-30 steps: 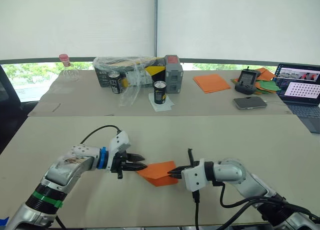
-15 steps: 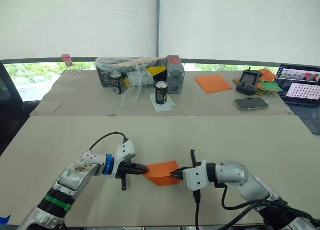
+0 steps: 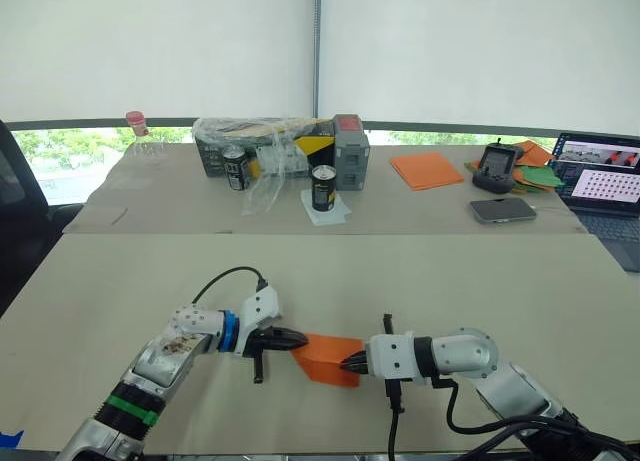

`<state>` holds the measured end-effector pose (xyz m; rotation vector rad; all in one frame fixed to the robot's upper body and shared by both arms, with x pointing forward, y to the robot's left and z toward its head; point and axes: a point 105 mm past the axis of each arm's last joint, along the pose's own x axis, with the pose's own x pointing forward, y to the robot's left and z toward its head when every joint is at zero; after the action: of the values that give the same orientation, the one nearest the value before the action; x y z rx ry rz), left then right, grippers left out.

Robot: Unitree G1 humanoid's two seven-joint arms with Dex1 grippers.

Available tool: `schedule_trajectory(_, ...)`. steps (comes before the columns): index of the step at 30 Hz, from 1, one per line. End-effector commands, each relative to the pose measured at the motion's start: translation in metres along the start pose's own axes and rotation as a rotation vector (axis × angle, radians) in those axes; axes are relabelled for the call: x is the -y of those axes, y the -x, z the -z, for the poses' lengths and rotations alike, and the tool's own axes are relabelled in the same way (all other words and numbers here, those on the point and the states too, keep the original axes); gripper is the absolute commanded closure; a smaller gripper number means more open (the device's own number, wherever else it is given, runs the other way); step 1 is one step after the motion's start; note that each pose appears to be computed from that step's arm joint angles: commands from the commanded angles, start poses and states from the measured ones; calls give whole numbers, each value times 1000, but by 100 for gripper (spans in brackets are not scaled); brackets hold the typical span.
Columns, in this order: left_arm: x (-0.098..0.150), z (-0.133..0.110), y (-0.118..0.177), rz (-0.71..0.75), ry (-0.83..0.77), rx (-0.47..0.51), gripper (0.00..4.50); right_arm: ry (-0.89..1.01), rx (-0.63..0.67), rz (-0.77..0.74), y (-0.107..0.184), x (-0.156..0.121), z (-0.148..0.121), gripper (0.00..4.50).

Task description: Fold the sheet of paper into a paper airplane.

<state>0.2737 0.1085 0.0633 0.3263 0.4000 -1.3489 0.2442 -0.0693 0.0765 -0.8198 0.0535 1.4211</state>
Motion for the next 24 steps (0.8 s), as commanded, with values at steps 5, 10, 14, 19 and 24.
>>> schedule_trajectory(5,16,44,7,30,47,-143,450,-31,-12,-16,16,11,-9,281)
schedule_trajectory(10,13,43,11,21,34,-138,450,-37,17,22,31,8,-19,217)
schedule_trajectory(14,5,41,13,-7,17,-125,450,29,-53,39,32,4,-4,217)
schedule_trajectory(19,-9,34,12,-63,-37,-90,450,25,-11,60,23,8,-9,217)
schedule_trajectory(24,-10,40,14,-48,-85,-130,450,9,12,77,18,11,-8,217)
